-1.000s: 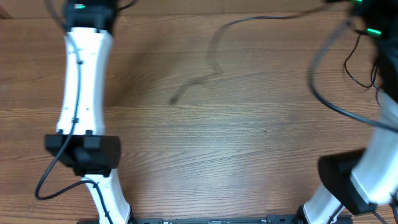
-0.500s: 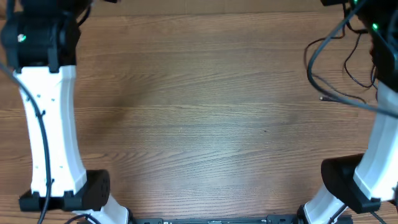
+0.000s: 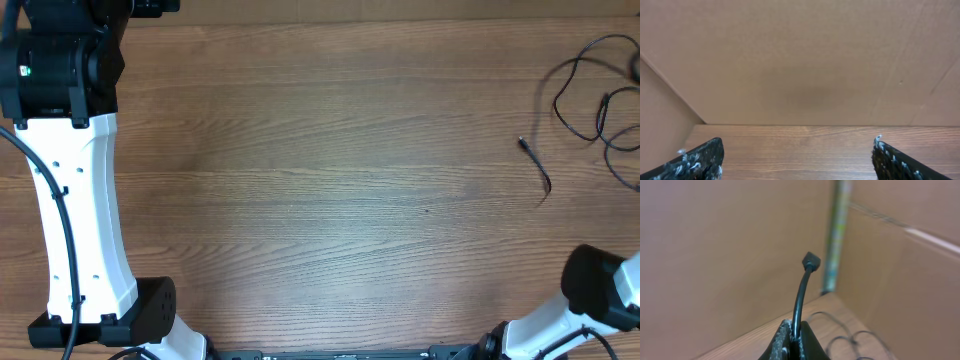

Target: Untangle cables

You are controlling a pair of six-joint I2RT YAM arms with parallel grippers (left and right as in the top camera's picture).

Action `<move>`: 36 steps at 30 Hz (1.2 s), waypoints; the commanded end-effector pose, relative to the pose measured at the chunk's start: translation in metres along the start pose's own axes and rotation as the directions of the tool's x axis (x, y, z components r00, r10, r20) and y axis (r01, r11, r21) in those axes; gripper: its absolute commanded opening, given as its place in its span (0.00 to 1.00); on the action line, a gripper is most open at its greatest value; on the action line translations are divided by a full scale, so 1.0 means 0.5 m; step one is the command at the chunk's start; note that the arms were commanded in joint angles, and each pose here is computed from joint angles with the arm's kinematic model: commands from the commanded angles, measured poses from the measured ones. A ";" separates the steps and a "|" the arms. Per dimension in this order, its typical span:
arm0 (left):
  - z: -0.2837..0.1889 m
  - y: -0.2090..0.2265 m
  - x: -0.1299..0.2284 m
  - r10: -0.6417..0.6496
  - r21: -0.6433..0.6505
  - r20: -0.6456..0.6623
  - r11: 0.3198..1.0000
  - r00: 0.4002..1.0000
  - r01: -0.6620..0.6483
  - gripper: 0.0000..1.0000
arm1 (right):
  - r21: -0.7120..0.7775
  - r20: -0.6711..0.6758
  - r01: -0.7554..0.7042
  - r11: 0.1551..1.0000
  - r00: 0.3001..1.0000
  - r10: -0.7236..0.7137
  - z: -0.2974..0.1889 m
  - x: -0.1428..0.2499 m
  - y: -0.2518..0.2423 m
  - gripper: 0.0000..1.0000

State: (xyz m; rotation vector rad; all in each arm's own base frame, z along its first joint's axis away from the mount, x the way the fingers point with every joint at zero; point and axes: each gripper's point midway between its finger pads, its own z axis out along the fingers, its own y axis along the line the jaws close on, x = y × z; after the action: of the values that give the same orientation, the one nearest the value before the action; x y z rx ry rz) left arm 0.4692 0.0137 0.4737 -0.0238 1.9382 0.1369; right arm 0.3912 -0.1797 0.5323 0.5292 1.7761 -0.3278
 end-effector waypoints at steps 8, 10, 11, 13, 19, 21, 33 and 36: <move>-0.018 0.018 -0.010 0.021 -0.039 0.015 0.999 1.000 -0.021 0.94 | 0.254 0.366 -0.123 0.959 0.930 0.022 -0.307 -0.164 -0.217 0.04; -0.018 0.018 -0.009 0.022 -0.039 0.012 0.999 1.000 -0.021 0.93 | 0.286 0.351 -0.141 0.948 0.936 0.034 -0.297 -0.154 -0.241 0.04; -0.018 0.018 -0.008 0.022 -0.039 0.010 0.999 1.000 -0.021 0.93 | 0.298 0.337 -0.151 0.943 0.941 0.045 -0.285 -0.146 -0.252 0.04; -0.018 0.018 -0.006 0.022 -0.039 0.006 0.999 1.000 -0.022 0.93 | 0.325 0.282 -0.170 0.930 0.956 0.076 -0.239 -0.115 -0.279 0.04; -0.017 0.013 -0.006 0.021 -0.024 0.007 1.000 1.000 -0.021 0.93 | 0.341 0.049 -0.168 0.925 0.986 0.161 -0.049 0.037 -0.329 0.04; -0.011 -0.015 -0.017 0.018 0.055 0.033 0.998 0.999 -0.020 0.89 | 0.326 -0.009 -0.164 0.931 0.984 0.176 -0.009 0.081 -0.330 0.04; 0.073 -0.104 -0.026 -0.017 0.193 0.071 0.981 0.997 0.003 0.90 | 0.253 -0.153 -0.190 0.949 0.960 0.233 0.111 0.205 -0.321 0.04; 0.070 -0.103 -0.030 -0.010 0.190 0.079 0.982 0.997 -0.005 0.91 | 0.204 -0.136 -0.197 0.959 0.964 0.227 0.130 0.194 -0.309 0.04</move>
State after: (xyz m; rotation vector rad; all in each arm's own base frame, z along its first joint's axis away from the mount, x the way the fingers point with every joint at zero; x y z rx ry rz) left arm 0.5133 -0.0294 0.4631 0.0936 1.8853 -0.0341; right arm 0.3376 -0.3285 0.4129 0.9248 1.8398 -0.3662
